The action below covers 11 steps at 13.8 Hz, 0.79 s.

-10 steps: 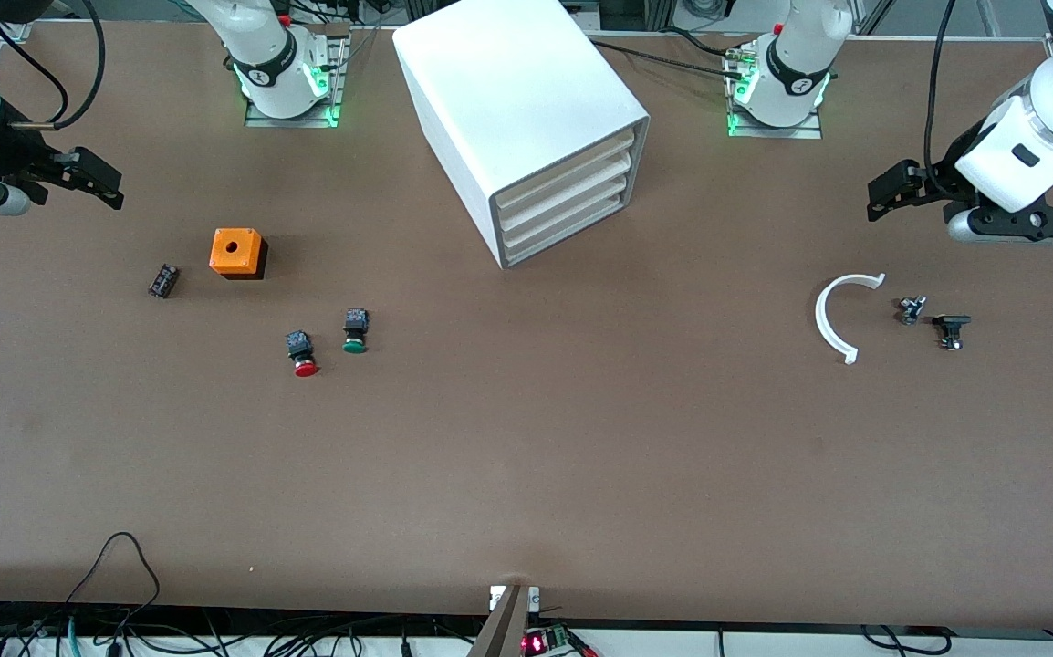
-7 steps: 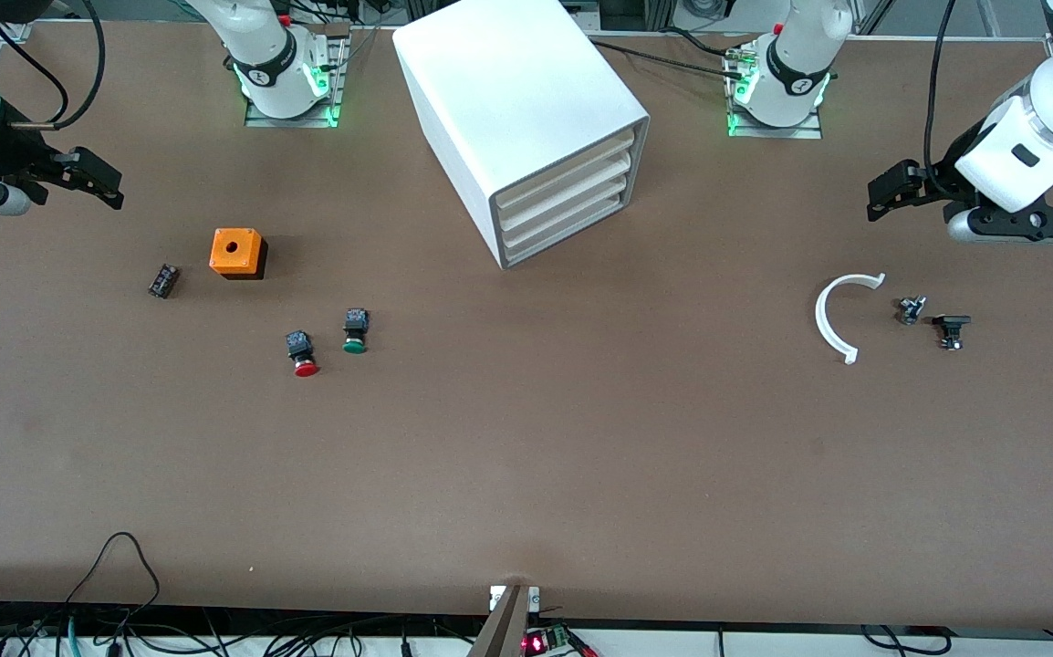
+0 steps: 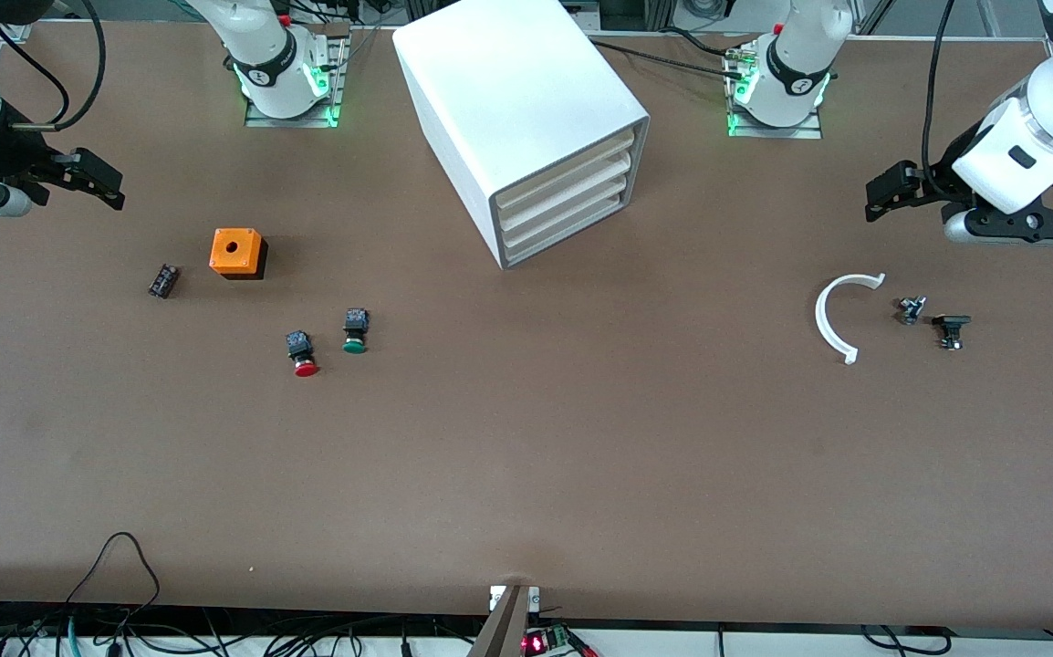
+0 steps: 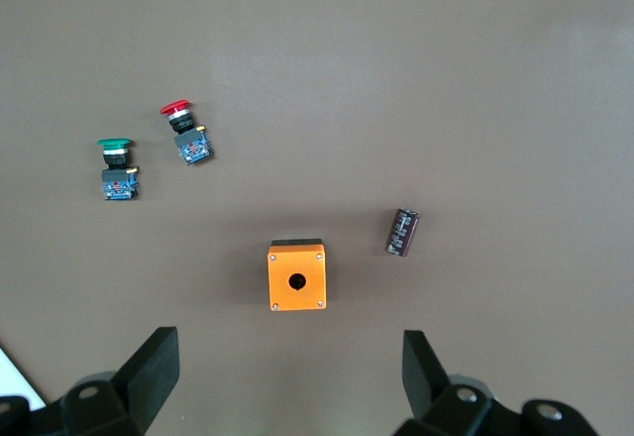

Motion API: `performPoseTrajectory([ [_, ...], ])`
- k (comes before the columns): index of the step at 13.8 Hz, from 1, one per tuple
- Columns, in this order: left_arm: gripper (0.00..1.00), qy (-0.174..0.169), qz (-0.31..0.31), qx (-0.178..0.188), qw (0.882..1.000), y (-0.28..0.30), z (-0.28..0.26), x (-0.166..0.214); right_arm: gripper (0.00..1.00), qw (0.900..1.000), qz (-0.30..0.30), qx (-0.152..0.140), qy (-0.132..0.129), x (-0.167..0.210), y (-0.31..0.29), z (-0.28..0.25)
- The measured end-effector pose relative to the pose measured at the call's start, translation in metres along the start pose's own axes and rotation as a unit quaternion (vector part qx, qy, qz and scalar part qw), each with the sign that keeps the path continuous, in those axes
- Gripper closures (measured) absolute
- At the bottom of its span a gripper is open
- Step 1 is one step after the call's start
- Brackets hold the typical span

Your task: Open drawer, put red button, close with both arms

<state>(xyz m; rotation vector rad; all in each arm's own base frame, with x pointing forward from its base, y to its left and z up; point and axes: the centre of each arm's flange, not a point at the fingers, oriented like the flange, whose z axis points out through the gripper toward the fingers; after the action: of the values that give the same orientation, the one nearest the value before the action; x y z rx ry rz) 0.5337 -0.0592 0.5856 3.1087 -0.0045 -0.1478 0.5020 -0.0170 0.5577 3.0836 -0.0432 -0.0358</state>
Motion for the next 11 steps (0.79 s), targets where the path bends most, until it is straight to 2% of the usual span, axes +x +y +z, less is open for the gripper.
performPoseTrajectory([
  [5, 0.00, -0.012, -0.002, 0.000, 1.000, -0.002, 0.012, 0.007, 0.00, 1.000, -0.002, 0.007, -0.020, 0.013, -0.003, 0.026],
  [11, 0.00, -0.041, 0.001, -0.001, 0.999, -0.001, 0.043, 0.023, 0.00, 0.999, -0.021, 0.021, -0.019, 0.059, -0.025, 0.099],
])
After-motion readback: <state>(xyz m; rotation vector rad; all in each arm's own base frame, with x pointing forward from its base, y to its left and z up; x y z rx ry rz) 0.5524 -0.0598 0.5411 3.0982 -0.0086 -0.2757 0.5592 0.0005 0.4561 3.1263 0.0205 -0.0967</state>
